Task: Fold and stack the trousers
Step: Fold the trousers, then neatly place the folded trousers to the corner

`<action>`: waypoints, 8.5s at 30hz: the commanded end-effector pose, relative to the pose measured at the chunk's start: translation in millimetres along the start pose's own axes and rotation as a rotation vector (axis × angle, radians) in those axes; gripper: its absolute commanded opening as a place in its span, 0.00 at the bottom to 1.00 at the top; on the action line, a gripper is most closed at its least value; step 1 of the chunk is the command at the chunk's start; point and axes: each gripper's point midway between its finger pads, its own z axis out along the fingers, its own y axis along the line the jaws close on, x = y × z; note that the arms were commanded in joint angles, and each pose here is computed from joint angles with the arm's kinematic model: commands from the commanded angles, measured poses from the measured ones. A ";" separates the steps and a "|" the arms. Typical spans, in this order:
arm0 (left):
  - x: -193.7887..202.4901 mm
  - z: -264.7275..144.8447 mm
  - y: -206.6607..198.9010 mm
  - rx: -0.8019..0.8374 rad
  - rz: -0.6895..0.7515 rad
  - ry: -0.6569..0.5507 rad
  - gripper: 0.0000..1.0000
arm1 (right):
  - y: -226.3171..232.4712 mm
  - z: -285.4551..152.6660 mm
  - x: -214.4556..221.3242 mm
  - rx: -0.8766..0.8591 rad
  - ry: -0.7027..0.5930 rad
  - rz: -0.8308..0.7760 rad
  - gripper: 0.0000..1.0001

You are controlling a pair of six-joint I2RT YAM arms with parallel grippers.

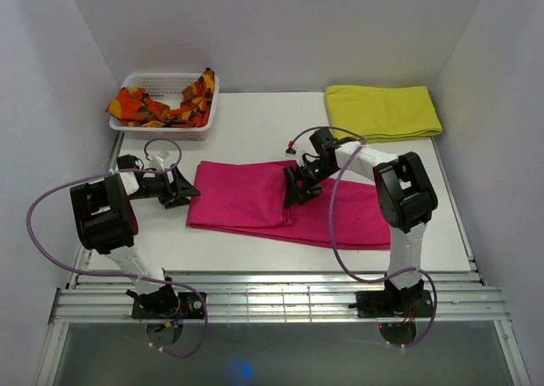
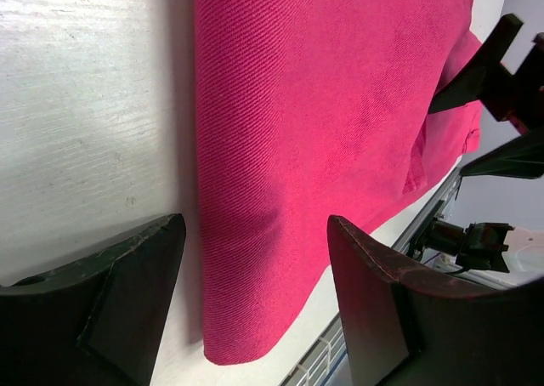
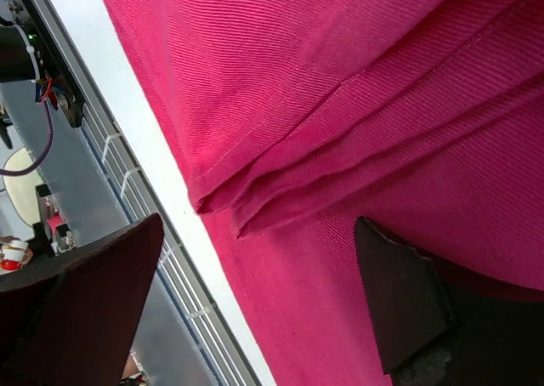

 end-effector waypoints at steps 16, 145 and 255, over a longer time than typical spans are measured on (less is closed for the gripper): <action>0.2 3.8 8.8 -0.025 -0.022 -0.026 0.62 | 28.0 19.9 11.6 -0.118 0.074 0.029 0.08; 149.1 243.6 -394.5 0.140 0.194 0.286 0.00 | -78.3 -82.9 105.2 -0.077 -0.291 0.372 0.08; 195.6 267.6 -289.0 0.129 1.658 0.071 0.00 | -101.0 -141.6 124.2 0.154 -0.586 0.655 0.90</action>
